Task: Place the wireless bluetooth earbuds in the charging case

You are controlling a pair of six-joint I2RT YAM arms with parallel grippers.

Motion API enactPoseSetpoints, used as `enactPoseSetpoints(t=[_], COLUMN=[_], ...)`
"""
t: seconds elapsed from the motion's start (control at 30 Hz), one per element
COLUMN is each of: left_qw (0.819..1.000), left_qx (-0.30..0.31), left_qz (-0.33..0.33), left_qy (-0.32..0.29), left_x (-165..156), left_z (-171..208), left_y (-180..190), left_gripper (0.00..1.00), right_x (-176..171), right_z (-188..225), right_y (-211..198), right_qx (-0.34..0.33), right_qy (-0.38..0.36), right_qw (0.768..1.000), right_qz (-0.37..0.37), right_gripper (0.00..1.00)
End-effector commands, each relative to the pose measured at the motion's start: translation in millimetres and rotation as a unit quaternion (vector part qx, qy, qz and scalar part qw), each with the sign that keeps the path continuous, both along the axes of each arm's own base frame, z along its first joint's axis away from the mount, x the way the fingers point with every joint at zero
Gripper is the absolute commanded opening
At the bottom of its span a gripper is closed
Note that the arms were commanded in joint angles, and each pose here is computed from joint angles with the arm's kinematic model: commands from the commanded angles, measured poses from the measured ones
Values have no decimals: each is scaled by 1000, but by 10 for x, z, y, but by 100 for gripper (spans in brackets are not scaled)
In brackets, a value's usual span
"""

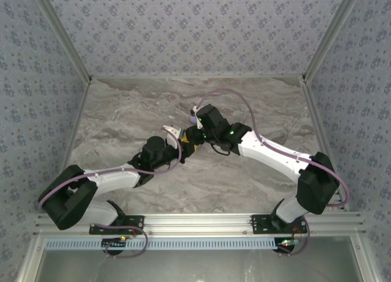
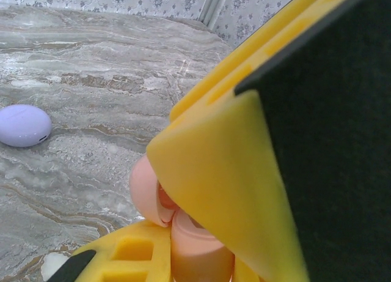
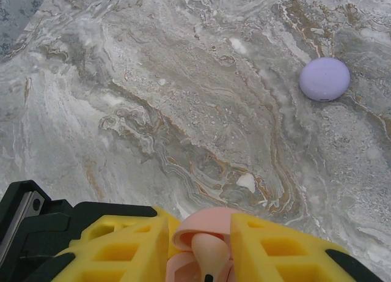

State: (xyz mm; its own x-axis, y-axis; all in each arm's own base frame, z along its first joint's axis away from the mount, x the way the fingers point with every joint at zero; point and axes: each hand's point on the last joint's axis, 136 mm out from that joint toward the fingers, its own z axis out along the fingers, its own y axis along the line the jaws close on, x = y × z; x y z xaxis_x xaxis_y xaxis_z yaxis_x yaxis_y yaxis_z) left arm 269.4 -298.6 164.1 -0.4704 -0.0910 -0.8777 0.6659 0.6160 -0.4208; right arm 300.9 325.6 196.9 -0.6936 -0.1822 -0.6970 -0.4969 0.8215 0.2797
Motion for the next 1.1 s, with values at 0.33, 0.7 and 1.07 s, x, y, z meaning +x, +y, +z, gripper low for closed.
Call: enactPoseSetpoints(t=[0.33,0.7,1.07], left_qw=[999,991,990], left_qx=[2,46,47], left_qz=[-16,-52,-49], left_qy=[-52,-116,-121], left_x=[-22,-150,-148], left_z=[252,231,272], left_y=[-49,-34,-21], left_gripper=[19,17,17], right_x=[-4,-127,-176], right_z=[251,472,391], right_y=[-64,-142,-159], right_qx=[2,22,15], right_qy=[-21,-22,-8], right_qw=[1000,999,999], right_qz=[-8,19,29], right_gripper=[35,33,25])
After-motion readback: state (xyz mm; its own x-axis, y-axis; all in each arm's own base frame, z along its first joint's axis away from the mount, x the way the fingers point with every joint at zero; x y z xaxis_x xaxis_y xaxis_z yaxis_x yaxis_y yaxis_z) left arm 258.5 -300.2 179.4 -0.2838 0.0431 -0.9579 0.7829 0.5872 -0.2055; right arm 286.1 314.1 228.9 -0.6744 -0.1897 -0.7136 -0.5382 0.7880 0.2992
